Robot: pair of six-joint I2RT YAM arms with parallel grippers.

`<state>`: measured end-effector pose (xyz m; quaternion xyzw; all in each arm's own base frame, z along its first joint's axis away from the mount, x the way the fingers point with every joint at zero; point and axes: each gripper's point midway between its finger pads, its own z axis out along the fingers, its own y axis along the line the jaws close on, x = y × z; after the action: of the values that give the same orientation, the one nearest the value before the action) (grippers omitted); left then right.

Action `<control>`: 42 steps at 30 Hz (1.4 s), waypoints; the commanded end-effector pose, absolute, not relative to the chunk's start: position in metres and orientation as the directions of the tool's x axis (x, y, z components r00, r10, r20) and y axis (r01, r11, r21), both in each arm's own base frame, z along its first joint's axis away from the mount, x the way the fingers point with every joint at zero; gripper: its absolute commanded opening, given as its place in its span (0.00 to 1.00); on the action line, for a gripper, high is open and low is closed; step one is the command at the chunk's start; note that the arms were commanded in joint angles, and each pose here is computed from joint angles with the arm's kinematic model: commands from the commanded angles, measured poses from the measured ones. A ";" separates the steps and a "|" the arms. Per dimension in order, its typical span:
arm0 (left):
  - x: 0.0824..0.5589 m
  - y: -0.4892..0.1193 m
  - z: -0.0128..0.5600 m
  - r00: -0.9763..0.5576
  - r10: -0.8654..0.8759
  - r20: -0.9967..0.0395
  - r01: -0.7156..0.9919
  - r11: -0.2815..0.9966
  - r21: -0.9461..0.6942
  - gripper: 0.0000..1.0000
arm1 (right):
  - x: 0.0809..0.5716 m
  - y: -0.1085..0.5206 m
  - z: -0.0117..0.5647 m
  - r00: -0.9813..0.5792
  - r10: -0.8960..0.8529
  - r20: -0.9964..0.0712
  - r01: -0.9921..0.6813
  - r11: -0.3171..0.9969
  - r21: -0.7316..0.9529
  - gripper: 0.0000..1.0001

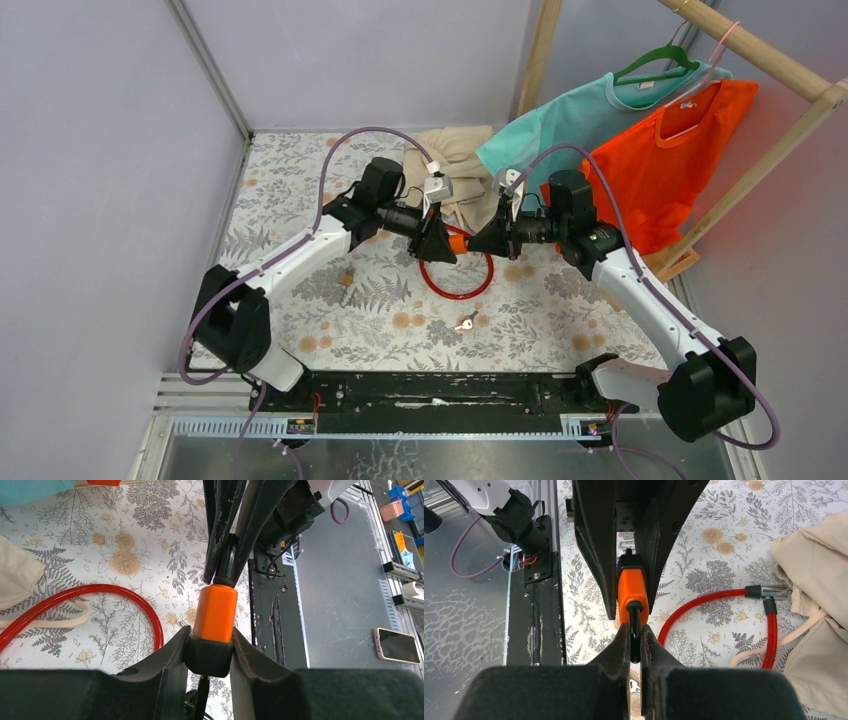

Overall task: Lock with the key
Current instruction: Lock the lock.

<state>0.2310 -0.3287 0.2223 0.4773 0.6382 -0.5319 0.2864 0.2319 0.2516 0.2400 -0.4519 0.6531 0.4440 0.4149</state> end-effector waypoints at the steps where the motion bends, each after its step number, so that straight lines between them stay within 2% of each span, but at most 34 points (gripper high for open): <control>1: 0.222 -0.351 0.275 -0.198 0.198 -0.960 0.962 -0.147 -0.229 0.00 | 0.222 0.269 0.255 -0.156 -0.186 -0.970 -0.986 0.081 0.143 0.00; 11: 0.222 -0.371 0.276 -0.188 0.225 -0.956 0.962 -0.154 -0.225 0.00 | 0.212 0.279 0.252 -0.205 -0.155 -0.966 -0.979 0.039 0.202 0.00; 32: 0.211 -0.378 0.281 -0.121 0.231 -0.965 0.956 -0.234 -0.176 0.00 | 0.195 0.304 0.234 -0.165 -0.194 -0.967 -0.985 -0.010 0.170 0.00; 42: 0.210 -0.373 0.284 -0.056 0.262 -0.963 0.962 -0.245 -0.123 0.00 | 0.201 0.305 0.218 -0.116 -0.234 -0.965 -0.993 0.043 0.109 0.00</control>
<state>0.2269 -0.3145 0.1938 0.5089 0.6996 -0.4519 0.2178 0.2269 0.2721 0.2143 -0.4559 0.6571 0.4369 0.4118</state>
